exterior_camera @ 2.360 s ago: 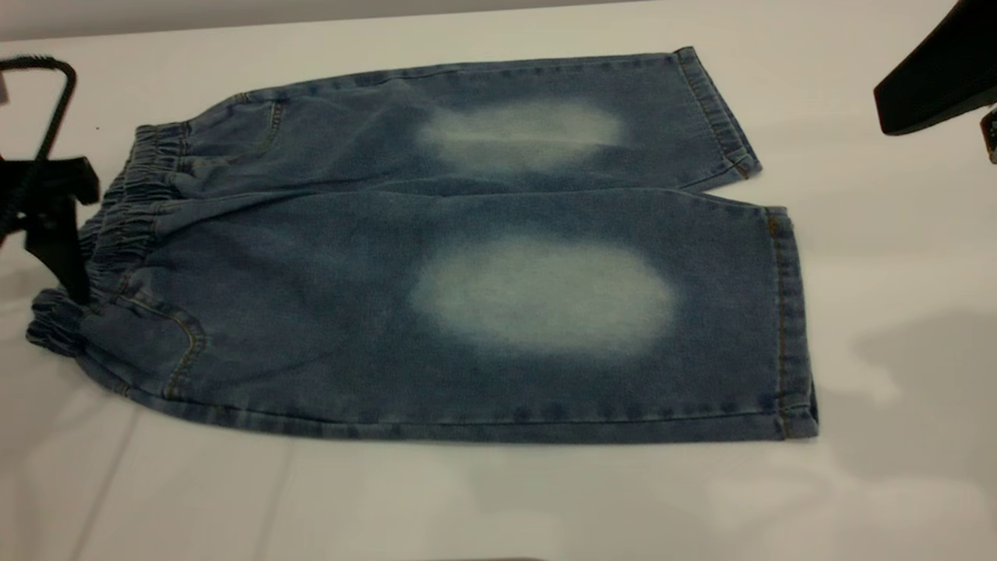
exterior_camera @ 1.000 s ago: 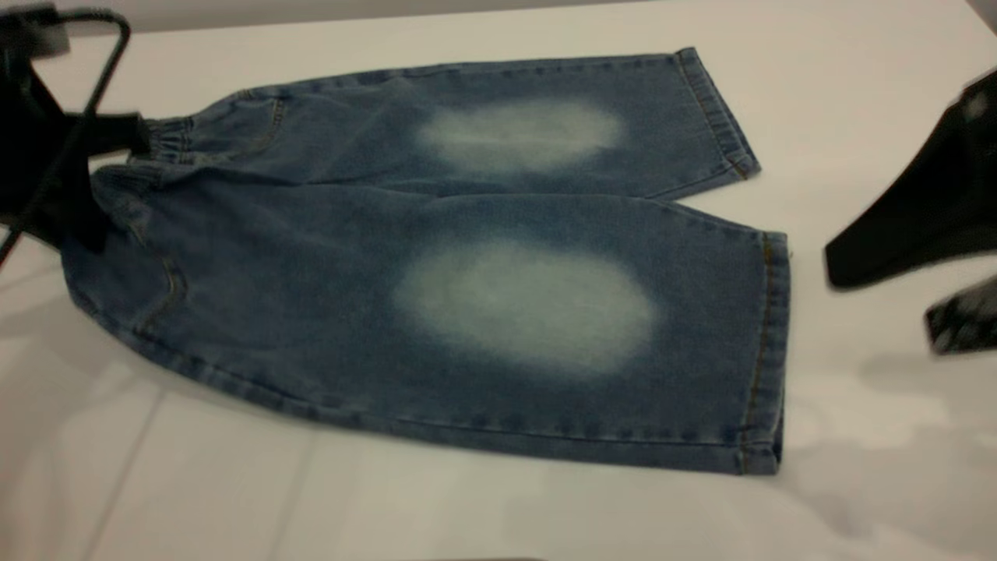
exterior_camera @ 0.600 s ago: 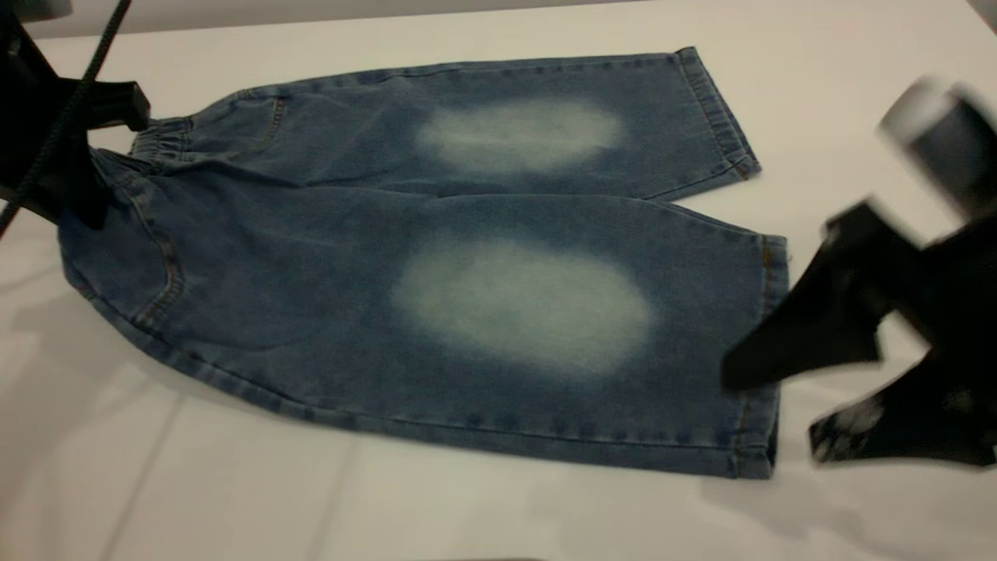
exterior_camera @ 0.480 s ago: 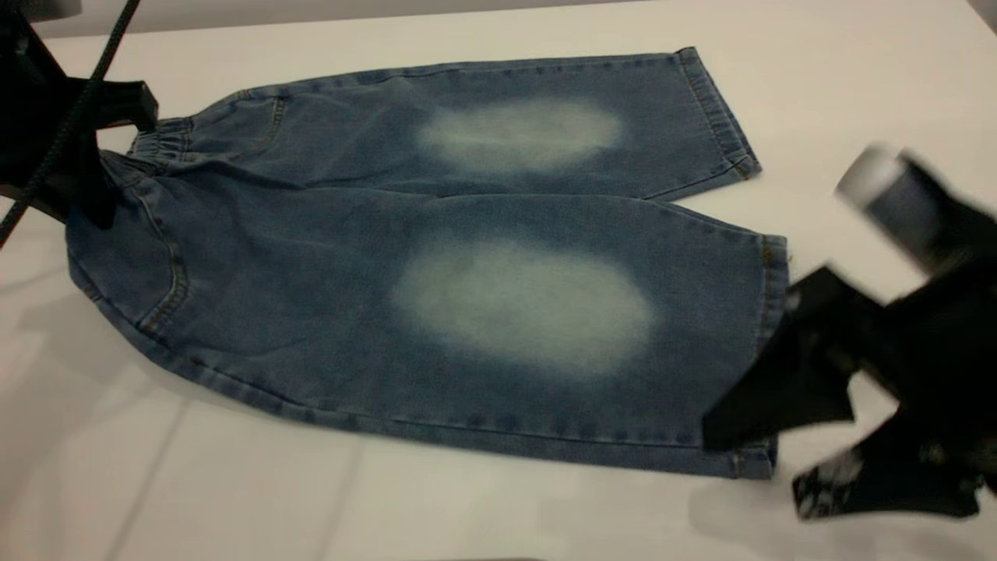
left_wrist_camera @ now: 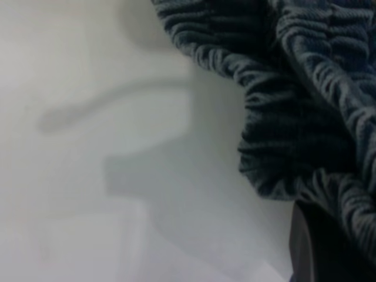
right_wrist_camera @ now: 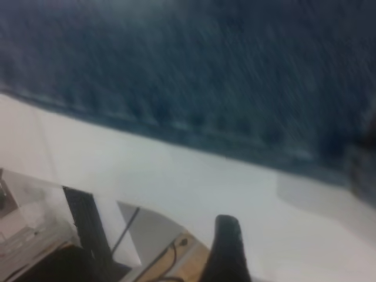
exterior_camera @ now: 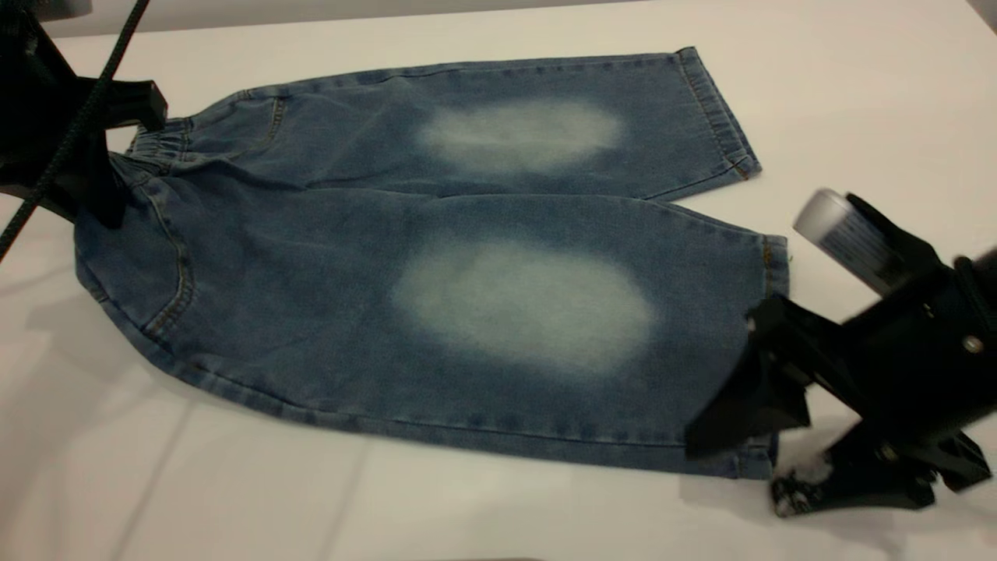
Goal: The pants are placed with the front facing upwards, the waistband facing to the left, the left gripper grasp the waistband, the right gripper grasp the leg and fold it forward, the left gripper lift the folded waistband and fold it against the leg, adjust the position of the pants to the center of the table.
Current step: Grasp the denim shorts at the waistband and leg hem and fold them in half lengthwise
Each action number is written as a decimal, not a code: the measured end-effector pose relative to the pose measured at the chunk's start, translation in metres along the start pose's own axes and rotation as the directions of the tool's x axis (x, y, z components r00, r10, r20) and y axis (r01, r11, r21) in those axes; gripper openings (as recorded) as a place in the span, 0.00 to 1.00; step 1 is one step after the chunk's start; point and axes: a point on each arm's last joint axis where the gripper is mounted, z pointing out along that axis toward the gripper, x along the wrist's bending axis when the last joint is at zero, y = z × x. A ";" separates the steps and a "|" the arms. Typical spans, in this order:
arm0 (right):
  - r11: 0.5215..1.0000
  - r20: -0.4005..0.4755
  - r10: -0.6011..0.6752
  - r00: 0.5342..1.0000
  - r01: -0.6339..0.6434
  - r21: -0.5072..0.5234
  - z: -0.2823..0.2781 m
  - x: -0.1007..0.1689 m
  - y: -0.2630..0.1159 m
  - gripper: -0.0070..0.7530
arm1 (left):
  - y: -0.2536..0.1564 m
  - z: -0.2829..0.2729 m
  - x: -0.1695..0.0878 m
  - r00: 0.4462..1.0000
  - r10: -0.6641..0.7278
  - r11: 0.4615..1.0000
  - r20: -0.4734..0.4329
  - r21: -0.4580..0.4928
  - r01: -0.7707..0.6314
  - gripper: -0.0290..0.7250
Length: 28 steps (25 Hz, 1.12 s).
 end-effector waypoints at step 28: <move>0.998 -0.177 -0.058 0.983 0.052 -0.034 -0.001 0.029 0.026 0.05 | -0.004 0.000 0.001 1.000 0.024 0.999 -0.010 0.042 -0.024 0.13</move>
